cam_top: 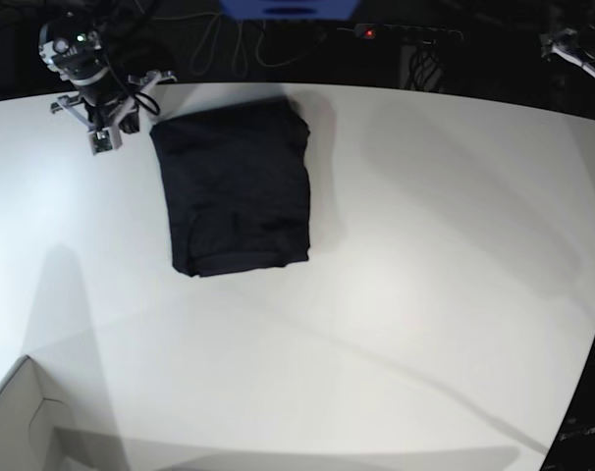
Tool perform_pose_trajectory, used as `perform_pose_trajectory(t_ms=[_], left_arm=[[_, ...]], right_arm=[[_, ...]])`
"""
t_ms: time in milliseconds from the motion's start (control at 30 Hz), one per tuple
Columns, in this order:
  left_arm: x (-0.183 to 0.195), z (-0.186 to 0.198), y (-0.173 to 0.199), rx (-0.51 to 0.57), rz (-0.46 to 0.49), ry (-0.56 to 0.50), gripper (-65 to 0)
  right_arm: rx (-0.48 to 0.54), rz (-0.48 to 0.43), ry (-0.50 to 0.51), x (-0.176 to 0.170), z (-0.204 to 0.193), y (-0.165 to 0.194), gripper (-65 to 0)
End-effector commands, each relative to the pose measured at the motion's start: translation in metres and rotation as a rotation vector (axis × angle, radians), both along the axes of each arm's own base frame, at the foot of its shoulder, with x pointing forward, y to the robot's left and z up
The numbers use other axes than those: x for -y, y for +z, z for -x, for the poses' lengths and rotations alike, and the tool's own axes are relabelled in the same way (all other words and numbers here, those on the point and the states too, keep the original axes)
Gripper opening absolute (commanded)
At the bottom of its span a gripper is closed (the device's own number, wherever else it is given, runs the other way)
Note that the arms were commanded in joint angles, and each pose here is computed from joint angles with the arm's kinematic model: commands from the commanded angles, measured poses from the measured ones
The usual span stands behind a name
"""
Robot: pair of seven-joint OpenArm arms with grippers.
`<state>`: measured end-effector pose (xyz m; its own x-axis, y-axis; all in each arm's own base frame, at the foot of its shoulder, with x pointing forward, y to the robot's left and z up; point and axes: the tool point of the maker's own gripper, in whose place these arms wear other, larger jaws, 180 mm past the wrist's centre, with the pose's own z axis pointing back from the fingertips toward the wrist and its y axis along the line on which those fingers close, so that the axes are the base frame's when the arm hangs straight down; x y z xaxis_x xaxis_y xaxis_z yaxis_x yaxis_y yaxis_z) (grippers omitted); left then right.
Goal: Layout the t-shirt on the table in an organized manner, then fold the t-shirt properly
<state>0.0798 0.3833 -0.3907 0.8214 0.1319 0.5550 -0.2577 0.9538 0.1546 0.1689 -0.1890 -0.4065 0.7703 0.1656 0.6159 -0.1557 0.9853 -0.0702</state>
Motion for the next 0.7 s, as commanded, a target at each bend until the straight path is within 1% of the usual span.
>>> perform_pose_trajectory(t_ms=[0,100,167,267,400,567,667], left_arm=[[-0.014,0.005,0.012,0.014,-0.04,0.021,-10.8],[-0.025,0.014,0.019,0.014,-0.063,0.062,-10.8],[-0.03,0.02,0.019,0.009,-0.067,0.08,-10.7],[-0.037,0.034,0.013,-0.007,-0.055,0.124,-10.4],[-0.043,0.05,0.0,-0.027,-0.018,0.179,-10.4],[-0.047,0.058,-0.011,-0.049,0.01,0.199,-10.5],[-0.046,0.056,-0.012,-0.044,0.012,0.196,-10.6]], right_arm=[[0.036,0.0,0.003,0.0,-0.005,0.008,-65.0],[0.063,-0.001,0.012,-0.003,-0.018,0.012,-65.0],[0.061,-0.006,0.017,-0.002,-0.022,0.009,-65.0],[0.053,-0.033,0.04,-0.012,-0.029,0.001,-65.0],[0.039,-0.045,0.064,-0.018,-0.031,-0.006,-65.0],[0.024,-0.068,0.103,-0.035,-0.027,-0.009,-65.0],[0.014,-0.085,0.126,-0.046,-0.022,-0.011,-65.0]])
